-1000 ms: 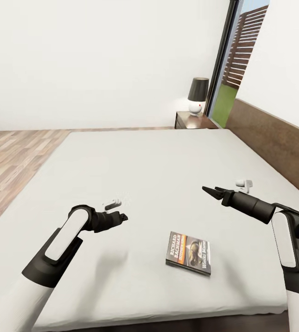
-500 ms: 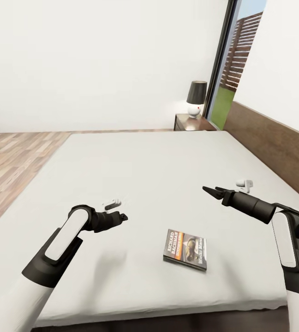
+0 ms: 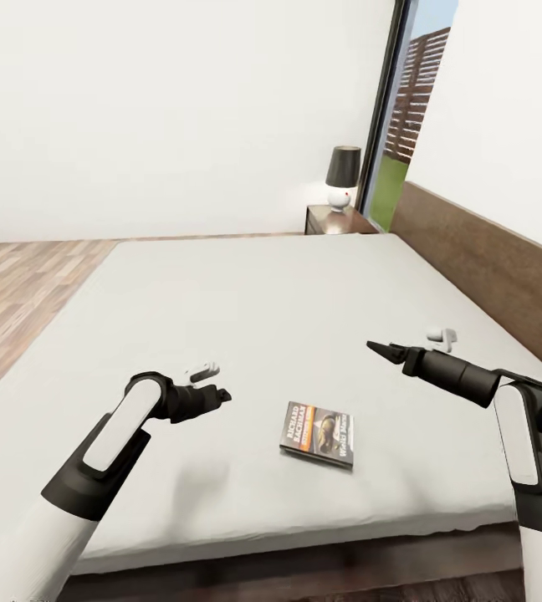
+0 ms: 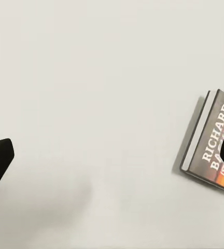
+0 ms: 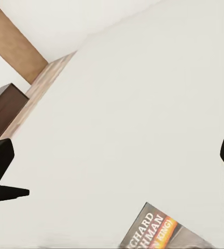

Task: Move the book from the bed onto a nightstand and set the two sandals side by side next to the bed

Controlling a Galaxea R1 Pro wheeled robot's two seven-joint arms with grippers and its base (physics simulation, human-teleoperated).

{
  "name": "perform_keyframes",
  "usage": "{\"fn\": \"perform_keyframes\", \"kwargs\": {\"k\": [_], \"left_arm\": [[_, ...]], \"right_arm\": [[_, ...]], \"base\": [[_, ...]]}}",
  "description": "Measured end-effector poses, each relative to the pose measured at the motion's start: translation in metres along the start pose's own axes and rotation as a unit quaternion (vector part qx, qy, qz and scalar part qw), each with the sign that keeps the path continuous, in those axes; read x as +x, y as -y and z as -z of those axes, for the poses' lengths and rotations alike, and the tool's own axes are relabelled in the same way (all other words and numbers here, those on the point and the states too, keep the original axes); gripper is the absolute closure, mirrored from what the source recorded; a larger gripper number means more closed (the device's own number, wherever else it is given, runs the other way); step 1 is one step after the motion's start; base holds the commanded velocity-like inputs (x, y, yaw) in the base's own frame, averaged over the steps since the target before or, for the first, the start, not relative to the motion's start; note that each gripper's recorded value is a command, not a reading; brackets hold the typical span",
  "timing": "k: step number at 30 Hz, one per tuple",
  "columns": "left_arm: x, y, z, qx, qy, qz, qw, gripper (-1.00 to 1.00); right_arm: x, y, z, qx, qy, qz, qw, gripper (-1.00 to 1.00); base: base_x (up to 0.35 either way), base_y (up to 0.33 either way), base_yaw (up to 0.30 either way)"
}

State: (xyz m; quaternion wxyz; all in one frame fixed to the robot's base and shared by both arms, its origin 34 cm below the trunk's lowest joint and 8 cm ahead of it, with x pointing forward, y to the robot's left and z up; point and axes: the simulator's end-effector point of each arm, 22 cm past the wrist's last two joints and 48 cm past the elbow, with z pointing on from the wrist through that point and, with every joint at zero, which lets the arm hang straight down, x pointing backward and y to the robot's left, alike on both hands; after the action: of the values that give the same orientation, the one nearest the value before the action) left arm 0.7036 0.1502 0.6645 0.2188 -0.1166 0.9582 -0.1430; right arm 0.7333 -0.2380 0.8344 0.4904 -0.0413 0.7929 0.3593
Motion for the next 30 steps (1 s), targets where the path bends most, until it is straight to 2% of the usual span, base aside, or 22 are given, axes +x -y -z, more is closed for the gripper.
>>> {"fn": "perform_keyframes", "kwargs": {"k": [4,5,7,14,16,20,25,30], "left_arm": [[0.006,-0.009,-0.01,-0.012,-0.015,0.006,0.9998,-1.0],[0.005,-0.019,-0.019,-0.024,-0.026,0.012,0.9993,-1.0],[0.001,-0.02,-0.021,-0.026,-0.027,0.015,0.9992,-1.0],[-0.034,-0.017,-0.028,-0.025,-0.025,0.022,0.9991,-1.0],[-0.055,-0.017,-0.029,-0.032,-0.014,0.019,0.9992,-1.0],[-0.071,-0.018,-0.032,-0.042,-0.005,0.013,0.999,-1.0],[-0.078,-0.018,-0.039,-0.044,-0.004,0.008,0.999,-1.0],[-0.077,-0.02,-0.046,-0.042,-0.01,0.012,0.999,-1.0]], "right_arm": [[0.004,0.0,0.0,0.0,-0.009,-0.008,0.9999,-1.0],[0.006,0.0,-0.001,0.0,-0.013,-0.01,0.9999,-1.0],[0.006,-0.001,-0.001,0.0,-0.014,-0.011,0.9999,-1.0],[0.006,-0.001,-0.002,0.001,-0.013,-0.01,0.9999,-1.0],[0.006,-0.001,-0.002,0.001,-0.012,-0.01,0.9999,-1.0],[0.005,-0.001,-0.001,0.001,-0.011,-0.01,0.9999,-1.0],[0.004,-0.001,-0.001,0.001,-0.009,-0.009,0.9999,-1.0],[0.003,-0.001,0.0,0.001,-0.008,-0.008,0.9999,-1.0]], "base": [[-0.005,-0.002,-0.238],[-0.002,-0.001,-0.25],[-0.002,-0.001,-0.253],[-0.001,0.0,-0.257],[0.0,0.0,-0.26],[0.0,0.0,-0.26],[0.0,0.0,-0.261],[0.0,0.0,-0.224]]}}
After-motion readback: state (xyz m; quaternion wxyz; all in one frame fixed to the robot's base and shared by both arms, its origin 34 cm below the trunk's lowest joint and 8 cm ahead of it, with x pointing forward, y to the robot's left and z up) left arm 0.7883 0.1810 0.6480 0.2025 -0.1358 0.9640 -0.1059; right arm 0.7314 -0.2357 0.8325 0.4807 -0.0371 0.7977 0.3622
